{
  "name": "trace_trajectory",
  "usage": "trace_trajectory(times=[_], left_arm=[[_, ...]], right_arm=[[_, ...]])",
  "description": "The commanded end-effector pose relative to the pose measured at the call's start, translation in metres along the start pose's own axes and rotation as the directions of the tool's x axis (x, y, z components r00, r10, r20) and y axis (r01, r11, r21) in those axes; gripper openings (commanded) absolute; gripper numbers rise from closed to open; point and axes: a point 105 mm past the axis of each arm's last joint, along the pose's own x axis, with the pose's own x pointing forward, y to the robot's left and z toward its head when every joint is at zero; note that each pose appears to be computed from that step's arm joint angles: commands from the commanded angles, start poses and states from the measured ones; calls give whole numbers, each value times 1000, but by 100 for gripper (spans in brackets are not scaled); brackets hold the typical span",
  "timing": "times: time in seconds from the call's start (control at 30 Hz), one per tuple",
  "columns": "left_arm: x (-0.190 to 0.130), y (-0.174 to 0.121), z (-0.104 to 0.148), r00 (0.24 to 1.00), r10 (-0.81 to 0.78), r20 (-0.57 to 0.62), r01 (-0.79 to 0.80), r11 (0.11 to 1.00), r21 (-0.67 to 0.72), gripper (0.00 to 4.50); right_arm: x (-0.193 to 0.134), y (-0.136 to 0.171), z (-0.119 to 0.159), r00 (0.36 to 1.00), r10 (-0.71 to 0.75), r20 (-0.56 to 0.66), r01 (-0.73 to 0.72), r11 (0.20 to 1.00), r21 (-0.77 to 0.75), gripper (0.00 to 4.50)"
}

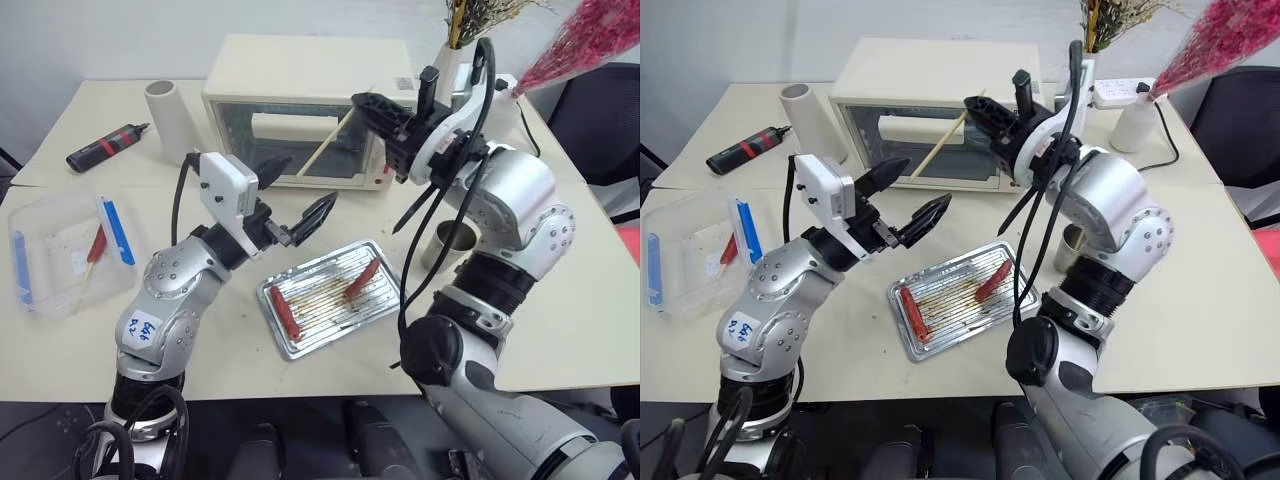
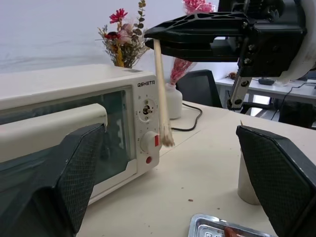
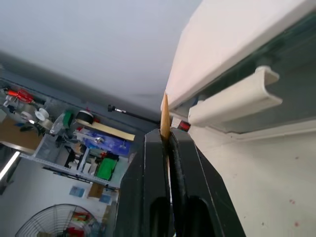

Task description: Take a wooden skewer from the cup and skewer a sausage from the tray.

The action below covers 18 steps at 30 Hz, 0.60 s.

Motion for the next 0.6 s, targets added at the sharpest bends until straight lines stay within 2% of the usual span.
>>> trace_trajectory(times=[0.03,0.23,0.33,0.57,0.6], left_arm=[[4,3,18,998,2,67,-5,999,46,450],[6,5,24,996,4,92,-8,999,46,450],[7,4,25,995,6,102,-10,999,38,387],[10,1,23,994,23,107,-25,1000,17,184],[11,-1,23,994,23,107,-25,1000,14,184]], right_arm=[[-3,15,-5,998,57,-10,-57,998,17,1],[-7,12,-8,999,46,-28,-45,999,17,1],[-7,12,-9,999,44,-29,-44,999,21,0],[-7,13,-9,999,46,-23,-45,999,21,0],[-7,14,-9,999,46,-21,-46,999,19,0]])
